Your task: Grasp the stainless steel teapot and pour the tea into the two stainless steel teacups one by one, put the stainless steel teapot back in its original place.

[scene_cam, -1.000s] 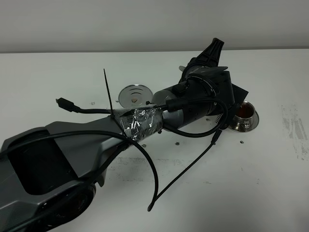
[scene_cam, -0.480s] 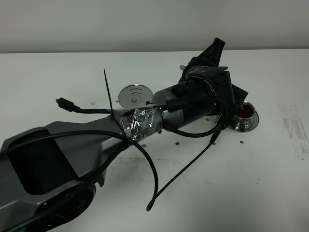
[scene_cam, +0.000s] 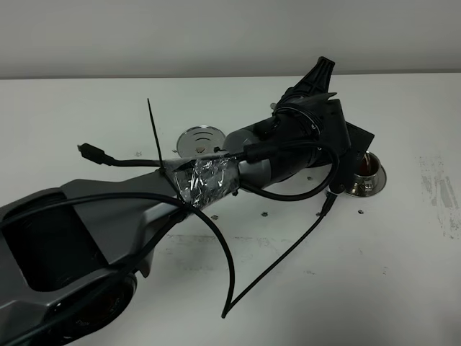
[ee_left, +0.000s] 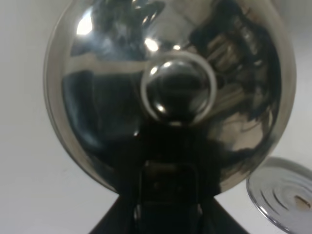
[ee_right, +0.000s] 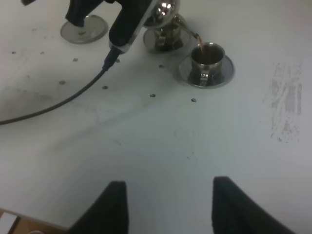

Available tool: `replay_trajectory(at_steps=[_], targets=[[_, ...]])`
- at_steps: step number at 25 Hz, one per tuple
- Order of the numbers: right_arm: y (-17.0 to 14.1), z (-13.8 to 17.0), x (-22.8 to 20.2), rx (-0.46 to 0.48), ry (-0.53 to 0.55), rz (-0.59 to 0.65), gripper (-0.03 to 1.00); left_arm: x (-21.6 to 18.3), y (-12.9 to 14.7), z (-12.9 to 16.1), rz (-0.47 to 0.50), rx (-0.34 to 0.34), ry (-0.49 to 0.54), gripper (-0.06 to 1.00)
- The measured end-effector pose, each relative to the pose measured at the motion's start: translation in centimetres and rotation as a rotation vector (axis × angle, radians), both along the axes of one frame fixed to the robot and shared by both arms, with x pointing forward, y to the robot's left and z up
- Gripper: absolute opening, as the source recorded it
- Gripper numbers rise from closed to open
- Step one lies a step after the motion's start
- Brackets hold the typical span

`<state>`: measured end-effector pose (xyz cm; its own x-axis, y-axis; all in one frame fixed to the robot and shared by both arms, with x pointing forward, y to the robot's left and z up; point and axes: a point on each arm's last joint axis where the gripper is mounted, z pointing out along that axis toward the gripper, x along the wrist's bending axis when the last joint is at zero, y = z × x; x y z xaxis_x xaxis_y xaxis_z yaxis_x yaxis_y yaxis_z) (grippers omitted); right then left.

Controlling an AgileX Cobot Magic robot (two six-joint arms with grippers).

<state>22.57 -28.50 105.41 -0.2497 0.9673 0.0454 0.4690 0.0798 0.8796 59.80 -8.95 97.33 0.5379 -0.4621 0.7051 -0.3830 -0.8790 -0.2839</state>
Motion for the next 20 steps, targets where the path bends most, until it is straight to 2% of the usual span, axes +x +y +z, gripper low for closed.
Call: replay_trajectory(at_steps=[3, 12, 17, 20], targets=[[0.0, 0.0, 0.0, 0.0, 0.0, 0.0, 0.39, 0.3, 0.5, 0.6, 0.02, -0.034, 0.016, 0.24], [0.0, 0.0, 0.0, 0.0, 0.0, 0.0, 0.39, 2.2, 2.6, 0.2, 0.115, -0.13, 0.117, 0.24], [0.0, 0.0, 0.0, 0.0, 0.0, 0.0, 0.39, 2.9, 3.7, 1.0, 0.169, -0.238, 0.184, 0.24], [0.0, 0.0, 0.0, 0.01, 0.002, -0.006, 0.39, 2.4, 3.8, 2.4, 0.217, -0.345, 0.253, 0.24]])
